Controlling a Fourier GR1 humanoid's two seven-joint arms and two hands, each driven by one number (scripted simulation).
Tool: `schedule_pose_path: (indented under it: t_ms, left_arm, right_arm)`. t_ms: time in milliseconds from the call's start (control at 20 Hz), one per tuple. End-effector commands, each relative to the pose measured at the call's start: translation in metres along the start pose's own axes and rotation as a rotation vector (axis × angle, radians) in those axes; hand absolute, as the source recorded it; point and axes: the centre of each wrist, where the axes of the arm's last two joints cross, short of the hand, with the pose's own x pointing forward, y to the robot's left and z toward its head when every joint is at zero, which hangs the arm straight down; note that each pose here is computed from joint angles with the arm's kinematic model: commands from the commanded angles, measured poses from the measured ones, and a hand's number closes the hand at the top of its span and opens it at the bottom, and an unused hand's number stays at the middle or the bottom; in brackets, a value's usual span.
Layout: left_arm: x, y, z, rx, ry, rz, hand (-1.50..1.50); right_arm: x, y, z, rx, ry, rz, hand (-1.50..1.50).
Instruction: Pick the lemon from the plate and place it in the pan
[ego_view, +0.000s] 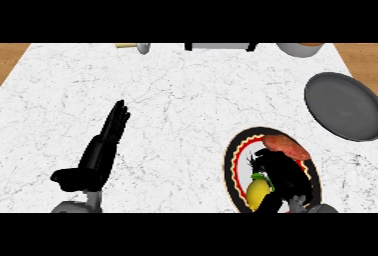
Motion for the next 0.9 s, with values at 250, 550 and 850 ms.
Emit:
schedule_pose_path:
  t_ms: [250,550,850]
  left_arm:
    - [0.024,-0.002,0.010,0.001,-0.003,-0.007,0.00]
    - [0.007,0.010,0.003,0.014,0.009,0.003,0.00]
    - [-0.002,0.008,0.012,0.026,0.014,-0.009,0.00]
  right_arm:
    - [-0.004,-0.007,0.000,-0.229,0.024,0.038,1.50]
    - [-0.041,-0.029,0.053,-0.272,-0.499,0.148,1.50]
    - [-0.066,-0.065,0.092,-0.590,-0.554,0.043,1.50]
